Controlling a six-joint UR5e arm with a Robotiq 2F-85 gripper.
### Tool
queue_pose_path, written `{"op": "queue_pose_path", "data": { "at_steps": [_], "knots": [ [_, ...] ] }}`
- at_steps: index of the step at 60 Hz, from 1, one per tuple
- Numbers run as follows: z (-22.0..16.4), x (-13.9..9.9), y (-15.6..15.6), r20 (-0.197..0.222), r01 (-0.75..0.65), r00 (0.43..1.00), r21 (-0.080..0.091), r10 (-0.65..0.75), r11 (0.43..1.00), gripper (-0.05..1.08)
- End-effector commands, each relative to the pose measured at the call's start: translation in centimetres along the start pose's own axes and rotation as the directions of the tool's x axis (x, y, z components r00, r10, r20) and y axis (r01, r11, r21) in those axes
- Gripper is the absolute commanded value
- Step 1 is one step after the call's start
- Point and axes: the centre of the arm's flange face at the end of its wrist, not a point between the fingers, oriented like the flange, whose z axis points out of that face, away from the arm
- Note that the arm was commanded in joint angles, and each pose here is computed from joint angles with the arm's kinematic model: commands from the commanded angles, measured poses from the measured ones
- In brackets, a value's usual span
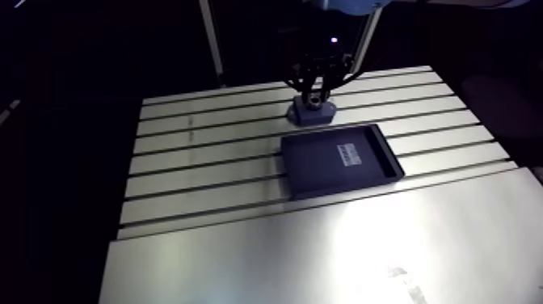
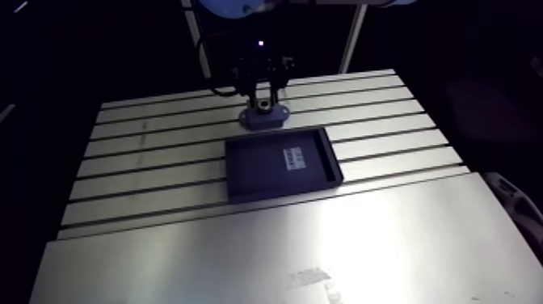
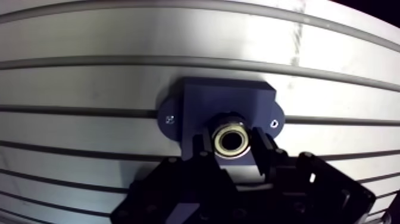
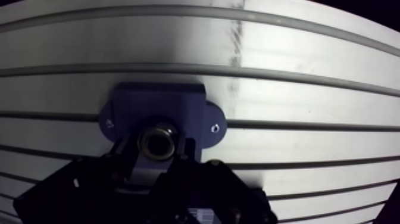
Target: Pick up the bearing and press it into the housing until flush.
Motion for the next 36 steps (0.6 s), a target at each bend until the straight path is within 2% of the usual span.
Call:
{"op": "queue_pose_path", "data": {
  "at_steps": [1,36],
  "knots": [
    [0.08,0.04,-0.03,-0.001,-0.001,1.0,0.003,0.001,1.0,0.75],
    [0.51,0.36,-0.18,0.003,0.001,1.0,0.006,-0.001,1.0,0.75]
  ]
}}
